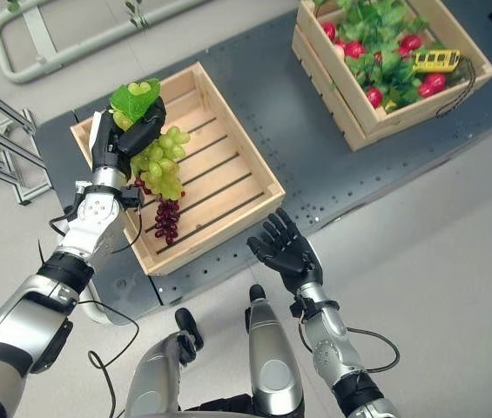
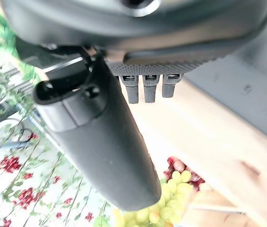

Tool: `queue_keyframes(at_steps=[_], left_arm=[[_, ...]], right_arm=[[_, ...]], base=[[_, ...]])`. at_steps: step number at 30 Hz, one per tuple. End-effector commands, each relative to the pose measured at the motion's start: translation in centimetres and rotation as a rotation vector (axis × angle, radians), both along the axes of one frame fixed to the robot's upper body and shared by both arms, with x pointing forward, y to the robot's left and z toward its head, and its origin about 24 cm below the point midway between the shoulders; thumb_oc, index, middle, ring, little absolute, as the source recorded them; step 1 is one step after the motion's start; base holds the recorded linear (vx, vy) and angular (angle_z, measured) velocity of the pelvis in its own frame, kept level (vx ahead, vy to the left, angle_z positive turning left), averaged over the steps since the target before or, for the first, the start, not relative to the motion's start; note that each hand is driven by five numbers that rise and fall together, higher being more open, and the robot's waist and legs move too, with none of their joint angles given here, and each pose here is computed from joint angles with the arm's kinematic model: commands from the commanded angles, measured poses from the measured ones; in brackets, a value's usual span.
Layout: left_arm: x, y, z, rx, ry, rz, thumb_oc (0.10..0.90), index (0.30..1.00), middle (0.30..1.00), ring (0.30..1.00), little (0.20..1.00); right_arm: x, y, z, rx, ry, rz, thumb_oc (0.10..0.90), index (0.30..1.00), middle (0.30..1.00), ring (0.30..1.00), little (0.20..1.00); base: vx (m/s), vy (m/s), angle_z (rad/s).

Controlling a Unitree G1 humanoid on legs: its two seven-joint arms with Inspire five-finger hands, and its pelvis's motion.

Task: Pick up the fruits from the basket on one side to the basket on the other side

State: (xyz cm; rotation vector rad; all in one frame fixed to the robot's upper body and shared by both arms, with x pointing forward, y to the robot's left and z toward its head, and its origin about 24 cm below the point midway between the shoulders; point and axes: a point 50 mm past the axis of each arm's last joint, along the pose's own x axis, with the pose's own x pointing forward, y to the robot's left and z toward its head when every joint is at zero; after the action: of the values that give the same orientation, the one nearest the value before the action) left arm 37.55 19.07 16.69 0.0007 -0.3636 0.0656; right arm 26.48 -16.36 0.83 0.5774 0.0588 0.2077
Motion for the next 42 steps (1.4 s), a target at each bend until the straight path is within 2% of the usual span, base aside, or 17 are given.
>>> queue_keyframes(at_steps=[1, 4, 10, 17, 25, 32, 42], left_arm=[[-1.0, -0.7, 6.7, -0.235, -0.320, -0.122, 0.400, 0.300, 0.300, 0.300, 0.300], [-0.9, -1.1, 6.6, -0.293, -0.298, -0.195, 0.400, 0.300, 0.300, 0.300, 0.300], [-0.9, -2.0, 7.1, -0.250, -0.284, -0.293, 0.400, 0.300, 0.300, 0.300, 0.300], [-0.8, -2.8, 8.6, -0.124, -0.274, -0.398, 0.400, 0.300, 0.300, 0.300, 0.300], [-0.6, -4.4, 11.9, -0.004, -0.318, -0.471, 0.400, 0.300, 0.300, 0.300, 0.300], [-0.8, -6.2, 12.8, 0.012, -0.342, -0.533, 0.400, 0.300, 0.300, 0.300, 0.300], [-0.9, -8.9, 12.4, 0.022, -0.343, -0.621, 0.400, 0.300, 0.300, 0.300, 0.300]], right_arm=[[0.4, 2.5, 3.1, -0.097, -0.187, 0.169, 0.800, 0.900, 0.900, 0.900, 0.900], [0.9, 3.1, 4.5, -0.172, -0.239, 0.219, 0.800, 0.900, 0.900, 0.900, 0.900], [2.8, 3.3, 7.2, -0.294, -0.286, 0.230, 0.800, 0.900, 0.900, 0.900, 0.900], [4.9, 4.4, 9.3, -0.312, -0.277, 0.236, 0.800, 0.900, 0.900, 0.900, 0.900], [7.7, 6.2, 13.5, -0.423, -0.316, 0.248, 0.800, 0.900, 0.900, 0.900, 0.900], [8.6, 8.6, 15.0, -0.363, -0.298, 0.340, 0.800, 0.900, 0.900, 0.900, 0.900], [9.0, 12.1, 15.0, -0.173, -0.194, 0.411, 0.800, 0.900, 0.900, 0.900, 0.900]], base=[[0.06, 0.022, 0.00], [0.05, 0.007, 0.06], [-0.01, -0.025, 0.05], [-0.04, -0.022, 0.05], [-0.07, -0.027, 0.12], [-0.03, -0.009, 0.04], [0.00, -0.001, 0.00]])
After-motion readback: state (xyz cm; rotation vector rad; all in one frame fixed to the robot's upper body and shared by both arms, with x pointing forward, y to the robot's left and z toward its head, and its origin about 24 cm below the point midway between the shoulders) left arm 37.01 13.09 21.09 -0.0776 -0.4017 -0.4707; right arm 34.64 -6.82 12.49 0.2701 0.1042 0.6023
